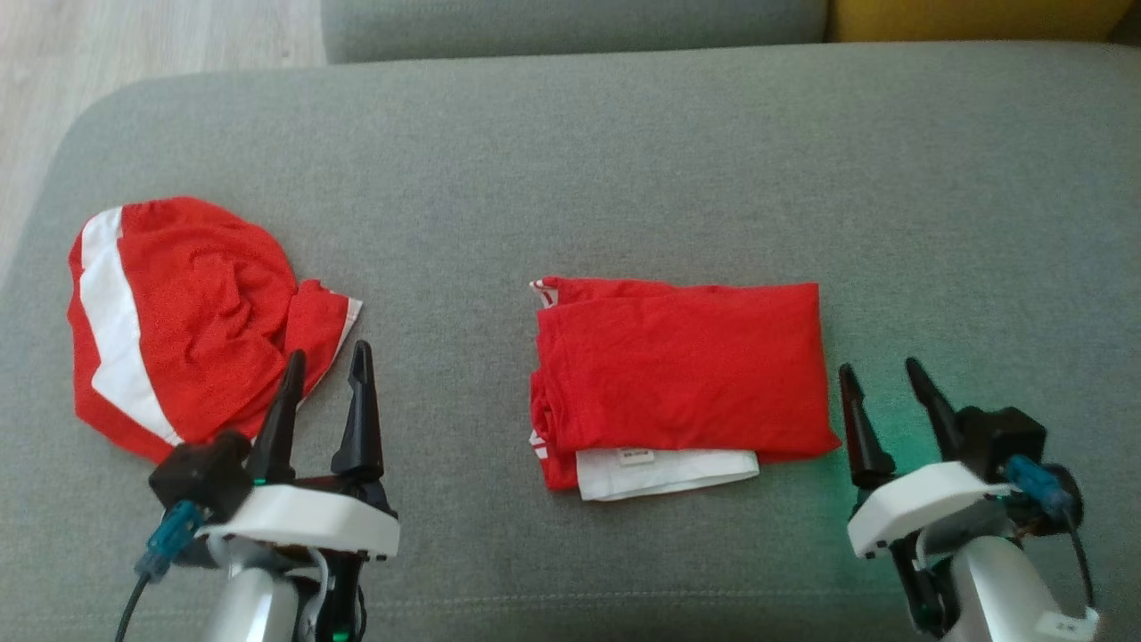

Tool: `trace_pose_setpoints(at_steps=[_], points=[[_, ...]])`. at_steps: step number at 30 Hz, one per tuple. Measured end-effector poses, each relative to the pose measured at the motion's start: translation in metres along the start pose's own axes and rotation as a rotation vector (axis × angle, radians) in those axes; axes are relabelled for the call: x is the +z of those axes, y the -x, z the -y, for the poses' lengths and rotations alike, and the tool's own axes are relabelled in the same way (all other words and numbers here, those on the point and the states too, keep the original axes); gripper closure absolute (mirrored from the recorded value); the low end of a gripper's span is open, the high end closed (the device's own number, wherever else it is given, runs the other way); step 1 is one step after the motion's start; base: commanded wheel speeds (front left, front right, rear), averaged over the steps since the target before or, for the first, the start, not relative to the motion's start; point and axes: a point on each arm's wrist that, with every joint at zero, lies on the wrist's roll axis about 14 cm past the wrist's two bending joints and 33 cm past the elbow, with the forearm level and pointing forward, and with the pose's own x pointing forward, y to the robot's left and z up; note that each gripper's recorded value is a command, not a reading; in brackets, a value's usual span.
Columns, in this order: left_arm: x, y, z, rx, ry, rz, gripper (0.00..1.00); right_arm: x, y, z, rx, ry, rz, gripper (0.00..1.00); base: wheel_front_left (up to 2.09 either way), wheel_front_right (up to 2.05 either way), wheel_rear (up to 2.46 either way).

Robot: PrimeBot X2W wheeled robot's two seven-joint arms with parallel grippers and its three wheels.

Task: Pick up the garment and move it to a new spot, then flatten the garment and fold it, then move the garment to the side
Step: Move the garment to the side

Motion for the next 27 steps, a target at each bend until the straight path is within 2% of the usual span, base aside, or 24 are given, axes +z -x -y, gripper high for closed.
trace_pose_setpoints(at_steps=[3,11,17,18,19,23,27], points=[[-0.002,-0.002,-0.002,0.006,0.007,-0.007,0.0,-0.015,-0.005,-0.005,0.014,-0.033,-0.06,0.0,0.0,0.0,0.0],[-0.009,-0.007,-0.005,0.01,0.011,-0.026,0.0,-0.025,-0.027,-0.018,0.052,-0.071,-0.125,0.0,0.0,0.0,0.0],[-0.01,-0.013,-0.01,0.017,0.009,-0.027,0.0,-0.052,-0.037,-0.025,0.072,-0.079,-0.244,0.0,0.0,0.0,0.0],[-0.01,-0.014,-0.011,0.018,0.009,-0.027,0.0,-0.054,-0.038,-0.026,0.074,-0.087,-0.253,0.62,0.0,0.0,0.0],[-0.01,-0.015,-0.012,0.02,0.008,-0.026,0.0,-0.056,-0.04,-0.027,0.076,-0.101,-0.26,1.0,0.0,0.0,0.0],[-0.01,-0.016,-0.015,0.03,0.014,-0.026,0.0,-0.054,-0.047,-0.033,0.098,-0.082,-0.262,1.0,0.0,0.0,0.0],[-0.01,-0.017,-0.013,0.024,0.016,-0.025,0.0,-0.048,-0.049,-0.029,0.112,0.014,-0.231,1.0,0.0,0.0,0.0]])
